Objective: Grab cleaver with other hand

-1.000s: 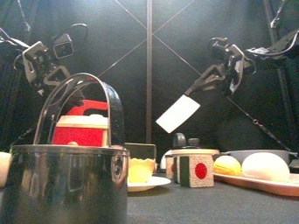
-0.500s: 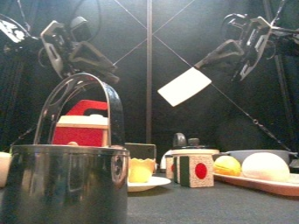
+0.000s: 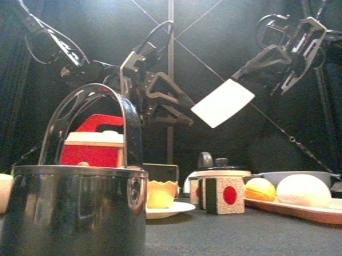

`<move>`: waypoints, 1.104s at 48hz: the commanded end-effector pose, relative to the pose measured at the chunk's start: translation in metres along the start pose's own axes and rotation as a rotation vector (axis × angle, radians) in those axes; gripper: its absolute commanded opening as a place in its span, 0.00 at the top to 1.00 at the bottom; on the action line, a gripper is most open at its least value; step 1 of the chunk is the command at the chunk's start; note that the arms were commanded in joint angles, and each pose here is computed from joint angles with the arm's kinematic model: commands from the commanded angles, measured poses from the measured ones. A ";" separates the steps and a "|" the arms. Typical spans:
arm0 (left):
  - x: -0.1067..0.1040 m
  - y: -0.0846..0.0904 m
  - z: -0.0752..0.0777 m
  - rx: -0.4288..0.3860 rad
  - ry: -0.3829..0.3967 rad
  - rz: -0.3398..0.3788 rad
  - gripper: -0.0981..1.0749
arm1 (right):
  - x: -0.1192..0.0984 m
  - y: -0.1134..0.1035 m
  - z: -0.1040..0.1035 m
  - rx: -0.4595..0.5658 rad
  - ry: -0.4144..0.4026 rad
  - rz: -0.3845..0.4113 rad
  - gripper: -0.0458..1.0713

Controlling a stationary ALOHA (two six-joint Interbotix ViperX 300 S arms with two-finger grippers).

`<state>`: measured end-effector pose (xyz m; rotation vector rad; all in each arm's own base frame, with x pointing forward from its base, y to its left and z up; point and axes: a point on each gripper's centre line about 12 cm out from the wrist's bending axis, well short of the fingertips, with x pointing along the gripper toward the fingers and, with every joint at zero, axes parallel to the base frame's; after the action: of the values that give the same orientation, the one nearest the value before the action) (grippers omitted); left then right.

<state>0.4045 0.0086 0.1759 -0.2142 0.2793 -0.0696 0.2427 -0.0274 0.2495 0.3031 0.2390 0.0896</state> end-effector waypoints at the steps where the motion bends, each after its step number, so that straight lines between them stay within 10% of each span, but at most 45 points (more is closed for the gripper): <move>1: -0.002 -0.005 0.015 0.011 -0.047 -0.016 0.20 | -0.001 0.001 0.003 -0.006 -0.008 0.002 0.61; 43: 0.025 -0.009 0.010 -0.010 -0.038 -0.025 0.22 | -0.002 0.001 0.004 -0.017 -0.013 0.000 0.61; 53: 0.032 -0.010 0.022 -0.009 -0.068 -0.028 0.40 | -0.012 0.007 0.017 -0.041 -0.074 0.006 0.61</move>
<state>0.4341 -0.0011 0.1726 -0.2322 0.2621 -0.0849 0.2330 -0.0263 0.2551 0.2762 0.2077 0.0866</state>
